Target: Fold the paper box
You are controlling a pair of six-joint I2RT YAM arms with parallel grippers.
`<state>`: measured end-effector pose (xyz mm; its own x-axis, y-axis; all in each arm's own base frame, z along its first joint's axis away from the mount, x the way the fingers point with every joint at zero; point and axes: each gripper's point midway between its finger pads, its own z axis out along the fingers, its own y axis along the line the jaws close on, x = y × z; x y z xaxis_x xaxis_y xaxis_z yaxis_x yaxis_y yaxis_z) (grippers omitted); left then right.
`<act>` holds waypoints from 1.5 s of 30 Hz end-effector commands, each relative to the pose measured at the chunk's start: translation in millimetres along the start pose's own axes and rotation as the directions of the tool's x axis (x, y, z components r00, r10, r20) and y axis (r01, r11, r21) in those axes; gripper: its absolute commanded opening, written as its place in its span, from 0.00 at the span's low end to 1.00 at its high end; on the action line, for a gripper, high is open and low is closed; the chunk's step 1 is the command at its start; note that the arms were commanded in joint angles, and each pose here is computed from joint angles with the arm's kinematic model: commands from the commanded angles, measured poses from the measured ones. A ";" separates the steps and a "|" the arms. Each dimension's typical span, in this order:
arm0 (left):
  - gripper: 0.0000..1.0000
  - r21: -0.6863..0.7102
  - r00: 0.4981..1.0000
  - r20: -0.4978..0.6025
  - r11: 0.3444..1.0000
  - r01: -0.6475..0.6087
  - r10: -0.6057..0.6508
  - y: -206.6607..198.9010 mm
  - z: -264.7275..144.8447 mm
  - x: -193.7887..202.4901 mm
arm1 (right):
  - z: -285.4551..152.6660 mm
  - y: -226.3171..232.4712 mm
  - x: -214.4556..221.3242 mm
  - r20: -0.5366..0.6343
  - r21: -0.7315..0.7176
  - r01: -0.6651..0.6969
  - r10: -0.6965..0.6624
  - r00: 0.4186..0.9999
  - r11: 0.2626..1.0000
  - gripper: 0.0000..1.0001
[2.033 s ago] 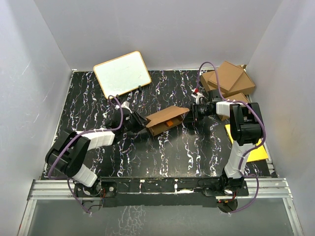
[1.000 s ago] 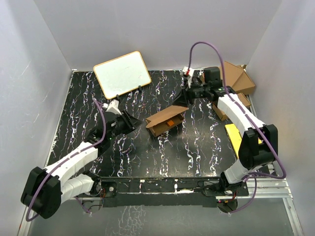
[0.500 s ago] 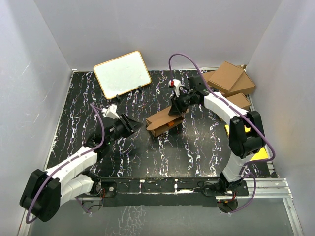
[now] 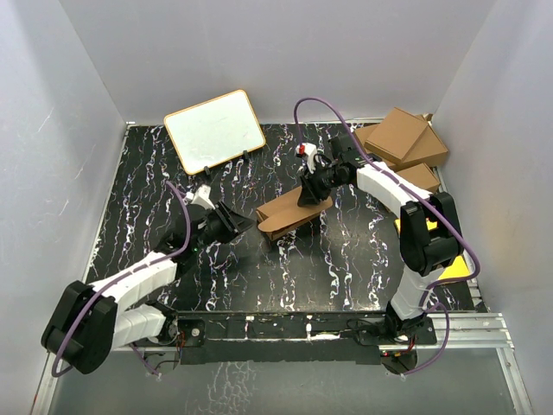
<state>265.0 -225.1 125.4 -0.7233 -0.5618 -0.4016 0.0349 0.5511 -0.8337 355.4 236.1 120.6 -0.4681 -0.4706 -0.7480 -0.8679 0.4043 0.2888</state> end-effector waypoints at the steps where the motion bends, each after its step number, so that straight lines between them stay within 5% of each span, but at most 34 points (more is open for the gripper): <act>1: 0.27 0.012 1.000 -0.012 1.000 0.017 -0.017 -7.3 5.0 -2.9 | -3.4 4.5 -25.3 0.053 -0.030 0.036 -0.034 0.998 0.999 0.34; 7: 0.17 -0.006 0.996 -0.065 0.998 0.056 -0.057 6.7 21.9 9.2 | -4.7 6.4 -33.0 0.067 -0.044 0.035 -0.032 0.997 0.998 0.34; 26: 0.24 0.007 0.985 -0.129 0.994 0.113 -0.111 14.1 72.8 13.5 | 2.8 1.2 -26.6 0.043 -0.041 0.006 -0.004 0.999 0.999 0.34; 37: 0.25 -0.031 0.983 -0.137 0.992 0.122 -0.125 23.5 68.3 18.8 | 6.9 0.8 -23.5 0.031 -0.038 -0.003 0.004 1.000 0.999 0.34; 45: 0.27 -0.118 0.994 -0.095 0.992 0.045 -0.056 26.2 27.6 12.2 | 7.1 -5.3 -22.1 0.018 -0.011 -0.006 0.006 1.000 1.000 0.34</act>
<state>284.8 -252.9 68.4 -0.8113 -0.5309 -0.2447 -0.1056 0.5449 -0.8318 358.0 245.7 117.9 -0.5022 -0.4625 -0.7307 -0.8549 0.3929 0.3388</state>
